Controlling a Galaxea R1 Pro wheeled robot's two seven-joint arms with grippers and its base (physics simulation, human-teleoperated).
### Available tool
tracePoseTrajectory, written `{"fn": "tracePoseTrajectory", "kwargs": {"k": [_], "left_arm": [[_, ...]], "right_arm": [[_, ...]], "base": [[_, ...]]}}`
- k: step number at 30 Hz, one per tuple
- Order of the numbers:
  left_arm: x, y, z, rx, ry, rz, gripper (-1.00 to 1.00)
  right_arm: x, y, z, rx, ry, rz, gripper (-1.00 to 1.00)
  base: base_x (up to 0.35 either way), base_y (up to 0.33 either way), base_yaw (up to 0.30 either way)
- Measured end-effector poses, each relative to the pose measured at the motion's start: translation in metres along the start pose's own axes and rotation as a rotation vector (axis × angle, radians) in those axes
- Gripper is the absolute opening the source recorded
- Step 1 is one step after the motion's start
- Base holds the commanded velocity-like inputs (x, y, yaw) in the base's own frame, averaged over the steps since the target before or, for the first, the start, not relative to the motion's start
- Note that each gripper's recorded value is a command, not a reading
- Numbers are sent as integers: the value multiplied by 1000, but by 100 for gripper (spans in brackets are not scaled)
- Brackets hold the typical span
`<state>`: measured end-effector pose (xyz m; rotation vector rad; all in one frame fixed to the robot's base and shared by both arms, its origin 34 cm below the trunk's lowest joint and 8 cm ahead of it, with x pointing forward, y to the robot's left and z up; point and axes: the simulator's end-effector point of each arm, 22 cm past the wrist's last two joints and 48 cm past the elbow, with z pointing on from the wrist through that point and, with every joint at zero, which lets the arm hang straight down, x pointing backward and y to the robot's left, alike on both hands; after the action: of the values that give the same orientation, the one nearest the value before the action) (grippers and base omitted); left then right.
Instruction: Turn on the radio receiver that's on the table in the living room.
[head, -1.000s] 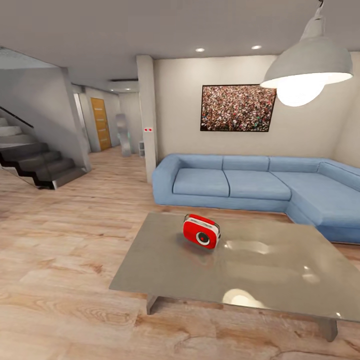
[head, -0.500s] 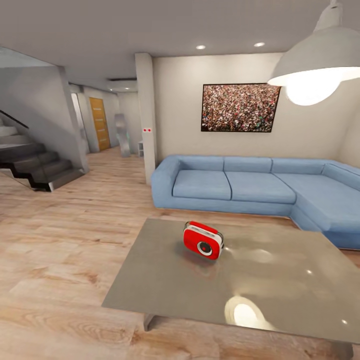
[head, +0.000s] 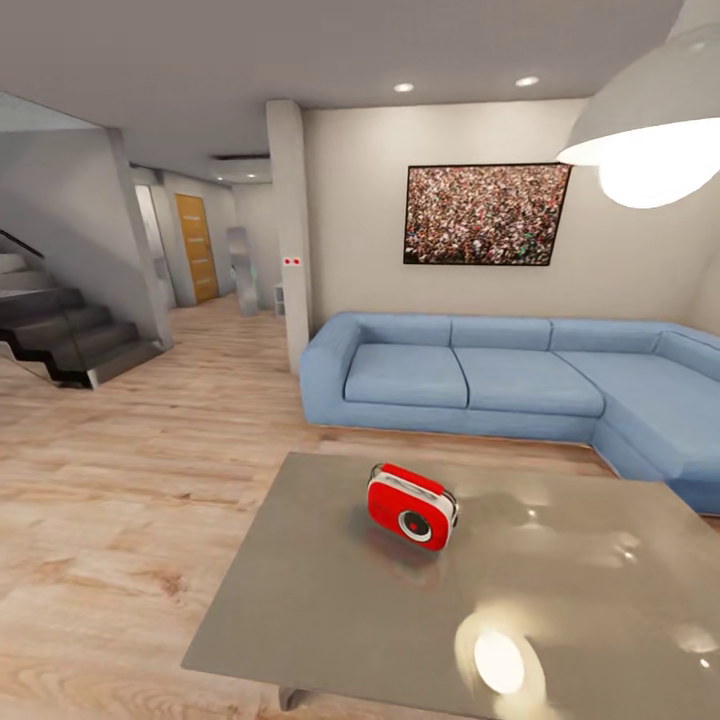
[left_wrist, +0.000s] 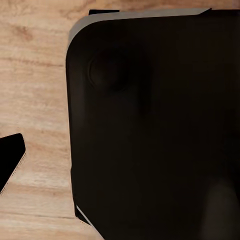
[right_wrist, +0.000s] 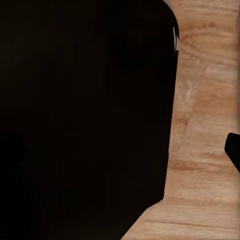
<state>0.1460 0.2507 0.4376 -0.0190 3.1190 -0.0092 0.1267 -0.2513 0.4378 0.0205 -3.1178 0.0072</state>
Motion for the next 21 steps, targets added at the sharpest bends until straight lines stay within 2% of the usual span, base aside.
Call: {"fn": "tracePoseTrajectory", "kwargs": {"k": [13,17,21], "left_arm": [[0,-1,0,1,0,0,100],[0,-1,0,1,-1,0,100],[-1,-1,0,1,-3,0,100]], "right_arm": [[-1,0,0,0,-3,0,100],[-1,0,0,1,-4,5,100],[-2,0,0,1,-7,9,100]], "base": [[321,0,-5],[298,0,-143],[152,0,-203]]}}
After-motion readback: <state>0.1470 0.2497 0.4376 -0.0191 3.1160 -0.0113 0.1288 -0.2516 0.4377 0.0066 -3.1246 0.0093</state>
